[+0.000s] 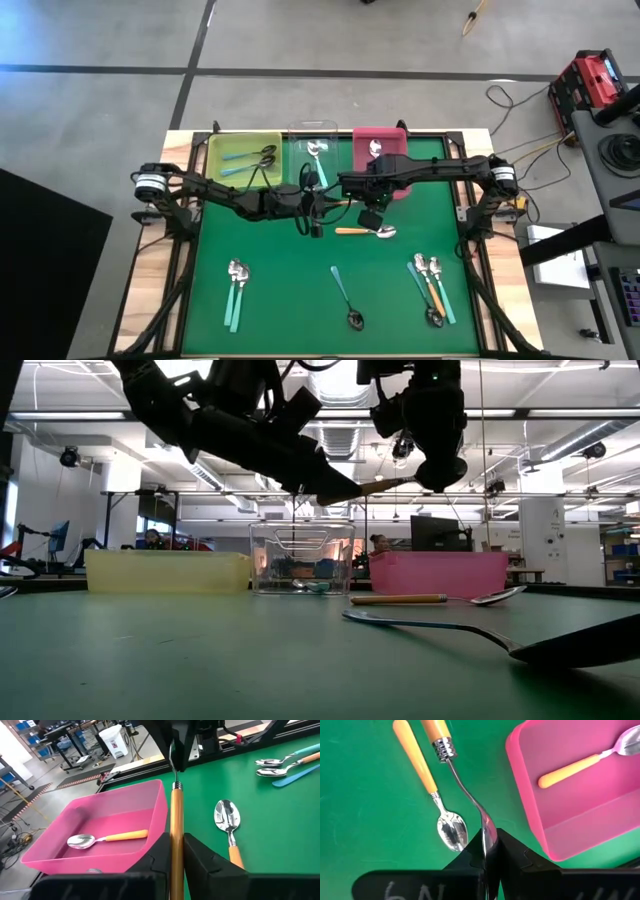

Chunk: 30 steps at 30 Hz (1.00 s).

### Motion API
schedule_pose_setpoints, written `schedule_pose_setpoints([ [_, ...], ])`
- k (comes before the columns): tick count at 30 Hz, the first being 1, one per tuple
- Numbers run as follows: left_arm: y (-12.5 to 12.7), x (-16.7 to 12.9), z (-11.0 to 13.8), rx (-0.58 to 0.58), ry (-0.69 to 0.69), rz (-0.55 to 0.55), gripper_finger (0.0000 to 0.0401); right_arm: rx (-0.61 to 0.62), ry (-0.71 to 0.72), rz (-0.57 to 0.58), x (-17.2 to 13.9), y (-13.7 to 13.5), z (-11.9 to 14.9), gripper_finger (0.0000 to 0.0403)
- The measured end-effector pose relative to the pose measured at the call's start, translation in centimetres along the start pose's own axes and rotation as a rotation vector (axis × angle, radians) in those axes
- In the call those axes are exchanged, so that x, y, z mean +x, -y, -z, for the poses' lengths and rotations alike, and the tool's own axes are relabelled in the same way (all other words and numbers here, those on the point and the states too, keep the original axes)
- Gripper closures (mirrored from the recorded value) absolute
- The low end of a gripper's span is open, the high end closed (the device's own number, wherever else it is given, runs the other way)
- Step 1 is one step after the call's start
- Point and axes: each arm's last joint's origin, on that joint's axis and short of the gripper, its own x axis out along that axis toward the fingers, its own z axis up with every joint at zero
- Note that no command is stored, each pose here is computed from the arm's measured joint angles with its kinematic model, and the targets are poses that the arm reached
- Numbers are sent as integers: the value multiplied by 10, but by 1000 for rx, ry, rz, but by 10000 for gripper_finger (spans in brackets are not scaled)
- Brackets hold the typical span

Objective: Sort silverware by color (type)
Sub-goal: Put the yellow spoon into the red bin

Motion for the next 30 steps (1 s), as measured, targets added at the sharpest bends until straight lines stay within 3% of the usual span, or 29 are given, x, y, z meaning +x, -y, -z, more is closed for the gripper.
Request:
schedule_pose_setpoints([
  [10,0,0,0,-15,4,-8,389,22,36,-5,-2,0,-2,312],
  [18,-2,-11,5,-73,70,-38,389,26,139,-4,-29,7,7,243],
  [24,-6,-33,6,-105,153,-58,390,27,364,-31,-75,16,16,223],
  [30,-13,-68,4,-141,311,-88,390,-33,741,-116,-130,24,33,225],
])
